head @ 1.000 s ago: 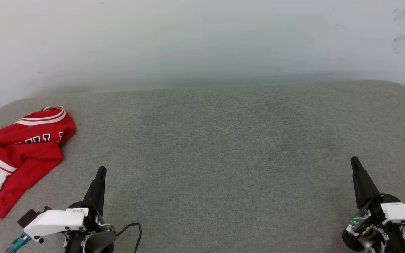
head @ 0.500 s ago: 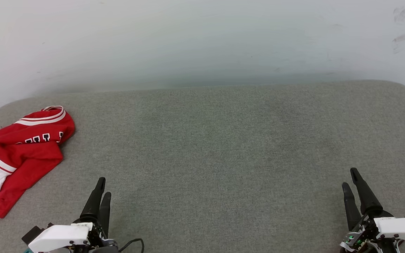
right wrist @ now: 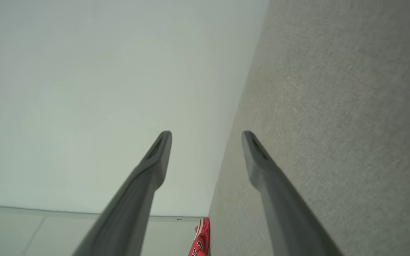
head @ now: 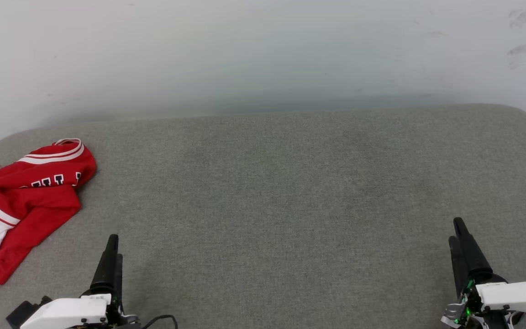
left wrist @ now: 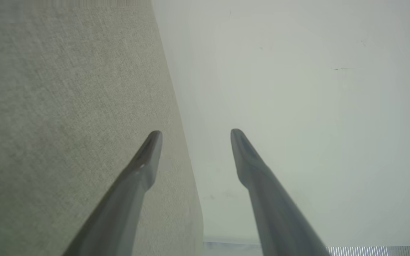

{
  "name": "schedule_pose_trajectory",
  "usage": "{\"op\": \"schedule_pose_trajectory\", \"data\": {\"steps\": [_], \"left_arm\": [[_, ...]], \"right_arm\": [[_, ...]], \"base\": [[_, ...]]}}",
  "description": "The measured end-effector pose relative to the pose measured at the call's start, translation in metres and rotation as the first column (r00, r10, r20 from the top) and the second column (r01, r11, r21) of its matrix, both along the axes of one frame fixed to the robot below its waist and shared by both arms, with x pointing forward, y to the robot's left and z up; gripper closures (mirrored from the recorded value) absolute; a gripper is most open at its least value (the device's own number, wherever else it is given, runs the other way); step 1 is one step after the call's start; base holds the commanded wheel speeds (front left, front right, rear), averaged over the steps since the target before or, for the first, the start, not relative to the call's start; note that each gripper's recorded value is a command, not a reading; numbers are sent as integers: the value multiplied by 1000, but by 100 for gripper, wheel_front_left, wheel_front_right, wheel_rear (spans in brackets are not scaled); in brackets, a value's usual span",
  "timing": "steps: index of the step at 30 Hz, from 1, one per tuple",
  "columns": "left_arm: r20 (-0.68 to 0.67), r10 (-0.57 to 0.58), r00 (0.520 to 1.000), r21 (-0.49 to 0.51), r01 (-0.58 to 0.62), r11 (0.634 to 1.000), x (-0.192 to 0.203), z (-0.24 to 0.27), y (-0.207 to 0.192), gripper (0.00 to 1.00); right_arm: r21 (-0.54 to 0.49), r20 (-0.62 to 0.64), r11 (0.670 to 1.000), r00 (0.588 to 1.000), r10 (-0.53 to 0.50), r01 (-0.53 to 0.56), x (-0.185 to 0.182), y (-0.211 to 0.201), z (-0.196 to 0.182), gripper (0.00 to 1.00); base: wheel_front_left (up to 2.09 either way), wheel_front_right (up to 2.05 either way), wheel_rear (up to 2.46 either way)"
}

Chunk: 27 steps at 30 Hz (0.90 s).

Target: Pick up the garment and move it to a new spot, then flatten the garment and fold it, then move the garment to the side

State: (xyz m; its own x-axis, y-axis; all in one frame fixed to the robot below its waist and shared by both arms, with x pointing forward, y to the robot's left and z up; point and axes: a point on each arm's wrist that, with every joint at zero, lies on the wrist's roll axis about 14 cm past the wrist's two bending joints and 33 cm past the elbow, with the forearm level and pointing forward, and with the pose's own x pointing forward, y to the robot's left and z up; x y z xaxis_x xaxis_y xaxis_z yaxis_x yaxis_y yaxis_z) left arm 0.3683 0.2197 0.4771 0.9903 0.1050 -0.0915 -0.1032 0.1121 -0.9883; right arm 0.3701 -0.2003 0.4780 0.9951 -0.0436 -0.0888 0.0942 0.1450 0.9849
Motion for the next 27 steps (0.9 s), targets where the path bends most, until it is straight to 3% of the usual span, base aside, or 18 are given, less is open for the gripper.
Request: {"op": "schedule_pose_trajectory", "data": {"steps": [6,12,19,27], "left_arm": [[24,40,999,104,-42,994,0,11,14,0],[64,56,996,227,-69,972,3,28,22,0],[113,39,993,385,-80,920,8,52,18,0],[134,-39,990,577,-45,816,11,73,-12,0]], "right_arm": [[-129,8,992,1000,-17,18,0,-8,4,0],[-288,43,957,999,-26,38,2,-15,18,0],[-495,102,868,995,1,50,5,-13,42,0],[-675,156,735,986,64,59,7,2,64,0]], "base": [[0,0,0],[0,0,0],[0,0,0],[0,0,0]]}}
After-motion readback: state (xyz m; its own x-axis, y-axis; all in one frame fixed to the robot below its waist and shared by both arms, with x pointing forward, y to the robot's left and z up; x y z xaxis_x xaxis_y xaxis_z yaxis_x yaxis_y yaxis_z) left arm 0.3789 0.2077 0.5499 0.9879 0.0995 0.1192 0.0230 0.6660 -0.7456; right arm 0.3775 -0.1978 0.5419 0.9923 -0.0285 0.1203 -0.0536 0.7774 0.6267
